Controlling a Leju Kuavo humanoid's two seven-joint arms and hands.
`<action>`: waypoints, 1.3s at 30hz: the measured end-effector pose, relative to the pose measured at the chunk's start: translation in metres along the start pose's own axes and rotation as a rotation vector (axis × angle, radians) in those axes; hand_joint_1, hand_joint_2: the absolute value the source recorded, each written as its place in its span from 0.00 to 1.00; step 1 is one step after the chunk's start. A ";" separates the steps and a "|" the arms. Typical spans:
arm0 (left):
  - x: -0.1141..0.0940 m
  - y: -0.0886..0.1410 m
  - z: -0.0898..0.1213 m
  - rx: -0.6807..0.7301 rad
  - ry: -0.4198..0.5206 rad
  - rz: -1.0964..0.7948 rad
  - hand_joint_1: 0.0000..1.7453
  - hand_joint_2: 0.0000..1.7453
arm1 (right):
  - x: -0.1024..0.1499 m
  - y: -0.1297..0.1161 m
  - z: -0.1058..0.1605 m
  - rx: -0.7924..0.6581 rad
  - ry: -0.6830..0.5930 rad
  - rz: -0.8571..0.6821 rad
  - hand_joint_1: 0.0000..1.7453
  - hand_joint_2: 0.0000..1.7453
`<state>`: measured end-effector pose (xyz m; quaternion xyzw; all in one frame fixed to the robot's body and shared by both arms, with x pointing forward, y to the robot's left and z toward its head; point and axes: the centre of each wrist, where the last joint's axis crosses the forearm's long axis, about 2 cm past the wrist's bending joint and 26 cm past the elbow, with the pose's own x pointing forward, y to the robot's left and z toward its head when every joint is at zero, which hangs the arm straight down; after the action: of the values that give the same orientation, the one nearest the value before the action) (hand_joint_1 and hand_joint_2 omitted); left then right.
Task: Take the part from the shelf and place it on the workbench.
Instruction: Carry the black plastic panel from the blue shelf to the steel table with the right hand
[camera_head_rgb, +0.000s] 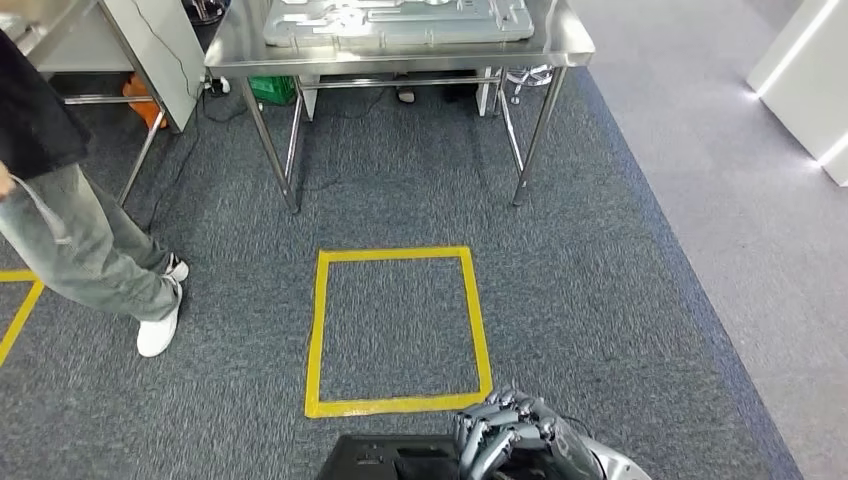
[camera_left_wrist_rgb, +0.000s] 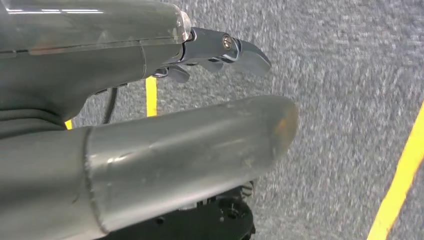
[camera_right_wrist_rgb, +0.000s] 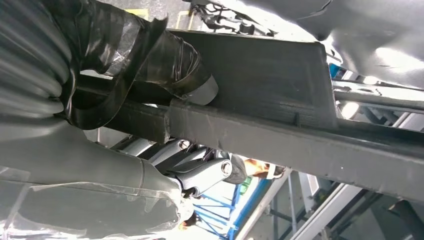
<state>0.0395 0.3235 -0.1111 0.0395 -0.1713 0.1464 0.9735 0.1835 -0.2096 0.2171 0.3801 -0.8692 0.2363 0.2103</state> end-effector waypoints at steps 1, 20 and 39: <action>0.000 0.000 0.000 -0.001 0.000 0.002 0.00 0.00 | 0.000 0.000 0.000 -0.001 0.000 0.002 1.00 1.00; 0.000 -0.002 0.000 -0.009 -0.007 0.012 0.00 0.00 | 0.000 -0.002 0.000 -0.012 0.008 0.017 1.00 1.00; 0.000 -0.001 0.000 -0.017 -0.025 0.004 0.00 0.00 | -0.002 -0.007 -0.005 -0.021 0.009 0.039 1.00 1.00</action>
<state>0.0394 0.3222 -0.1112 0.0329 -0.1847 0.1465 0.9713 0.1906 -0.2102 0.2217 0.3596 -0.8779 0.2329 0.2136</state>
